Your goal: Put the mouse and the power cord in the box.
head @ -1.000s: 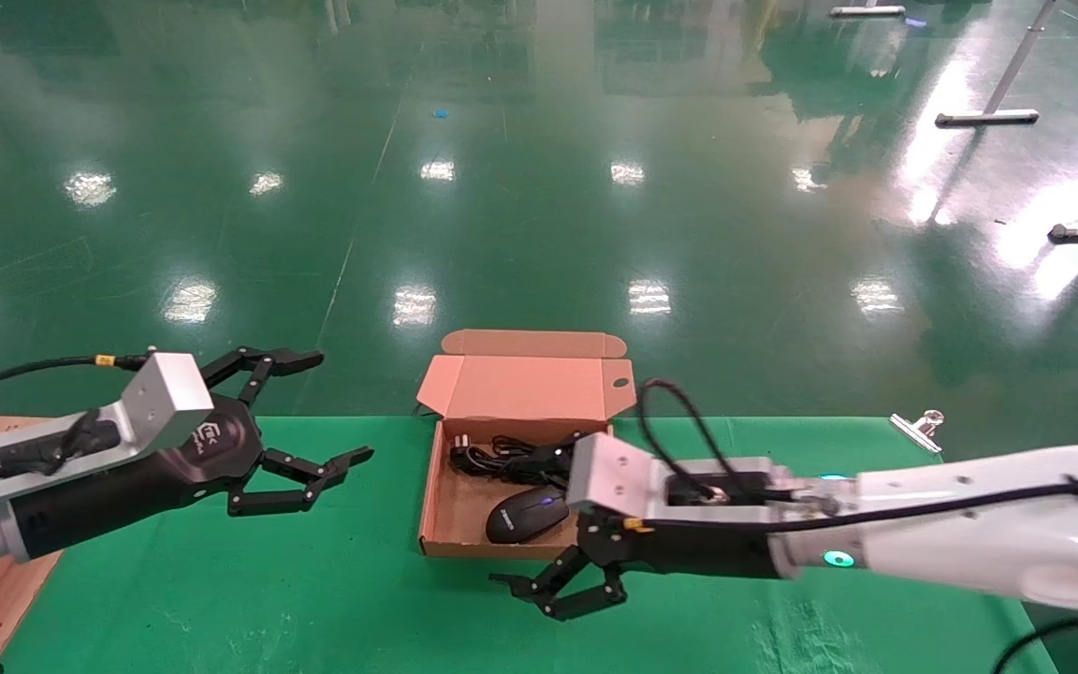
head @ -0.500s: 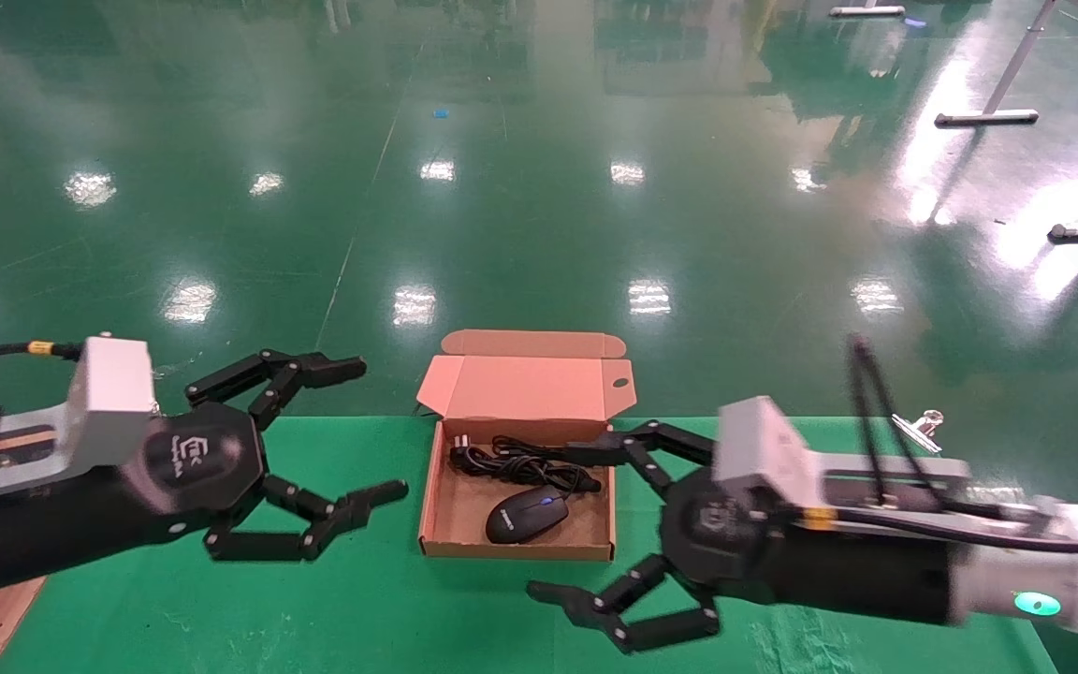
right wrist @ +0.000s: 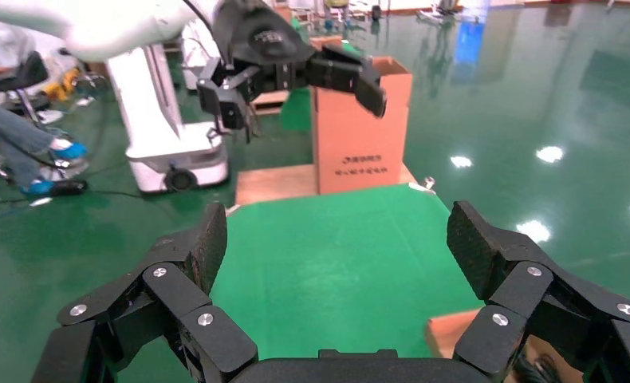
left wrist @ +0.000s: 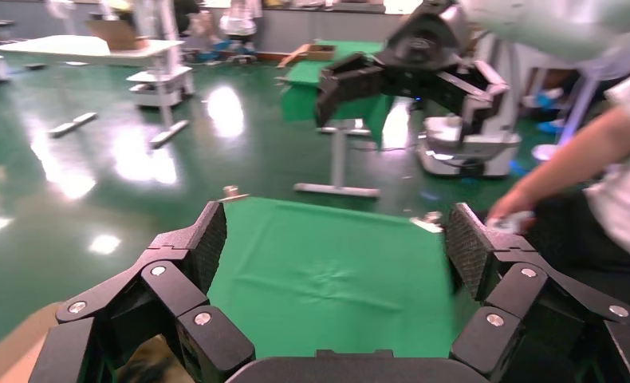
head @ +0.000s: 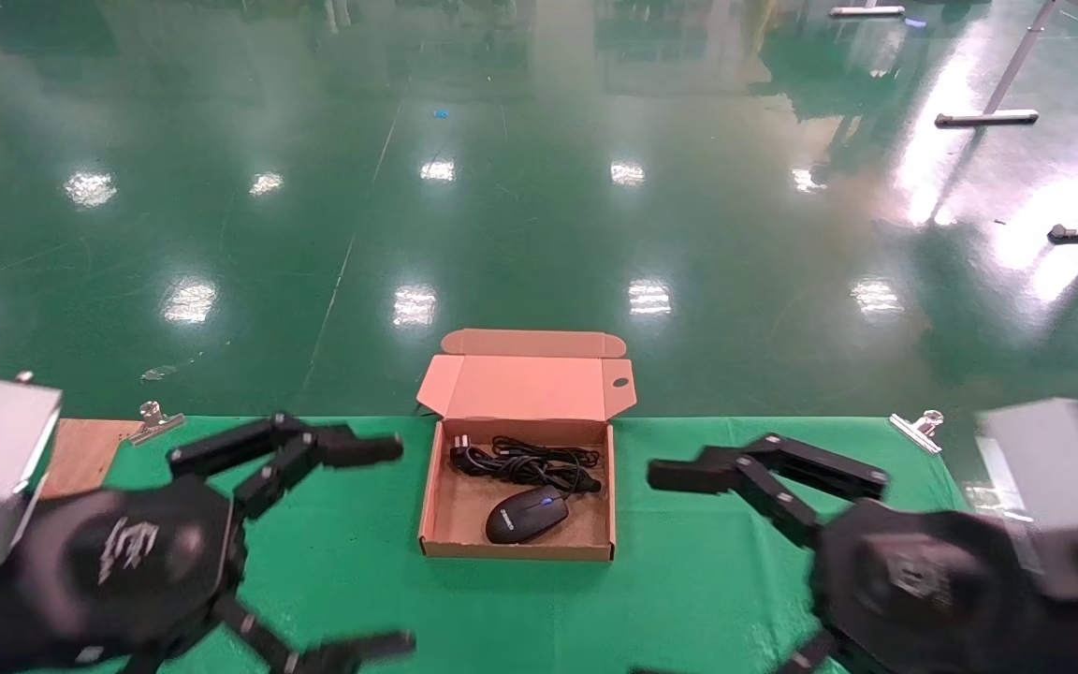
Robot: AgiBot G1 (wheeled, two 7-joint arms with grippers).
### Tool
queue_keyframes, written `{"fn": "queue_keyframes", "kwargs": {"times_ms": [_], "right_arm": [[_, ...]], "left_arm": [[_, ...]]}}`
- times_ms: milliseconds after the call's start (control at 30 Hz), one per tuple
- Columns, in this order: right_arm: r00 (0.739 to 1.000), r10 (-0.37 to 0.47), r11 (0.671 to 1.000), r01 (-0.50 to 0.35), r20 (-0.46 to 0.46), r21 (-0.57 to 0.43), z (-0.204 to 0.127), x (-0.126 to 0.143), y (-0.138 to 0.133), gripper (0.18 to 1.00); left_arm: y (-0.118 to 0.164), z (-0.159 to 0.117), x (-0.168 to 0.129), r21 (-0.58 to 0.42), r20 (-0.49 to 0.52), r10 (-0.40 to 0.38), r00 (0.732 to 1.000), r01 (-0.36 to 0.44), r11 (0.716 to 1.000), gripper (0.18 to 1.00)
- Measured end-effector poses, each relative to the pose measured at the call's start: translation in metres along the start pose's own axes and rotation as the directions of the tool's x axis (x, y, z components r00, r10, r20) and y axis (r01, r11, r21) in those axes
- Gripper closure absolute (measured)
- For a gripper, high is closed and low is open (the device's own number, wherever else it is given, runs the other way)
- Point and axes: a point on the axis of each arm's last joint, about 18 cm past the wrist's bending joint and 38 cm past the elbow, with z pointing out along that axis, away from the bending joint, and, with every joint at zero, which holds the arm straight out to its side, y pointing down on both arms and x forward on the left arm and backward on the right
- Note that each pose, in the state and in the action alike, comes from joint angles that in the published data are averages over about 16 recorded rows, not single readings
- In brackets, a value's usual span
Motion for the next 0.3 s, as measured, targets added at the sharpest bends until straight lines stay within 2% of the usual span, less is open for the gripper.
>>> {"fn": "queue_keyframes", "kwargs": {"times_ms": [300], "right_arm": [[1.0, -0.007, 1.0, 0.007, 0.024, 0.016, -0.016, -0.015, -0.015, 0.178]], "left_arm": [[-0.01, 0.0, 0.017, 0.001, -0.068, -0.021, 0.997, 0.021, 1.0, 0.184]]}}
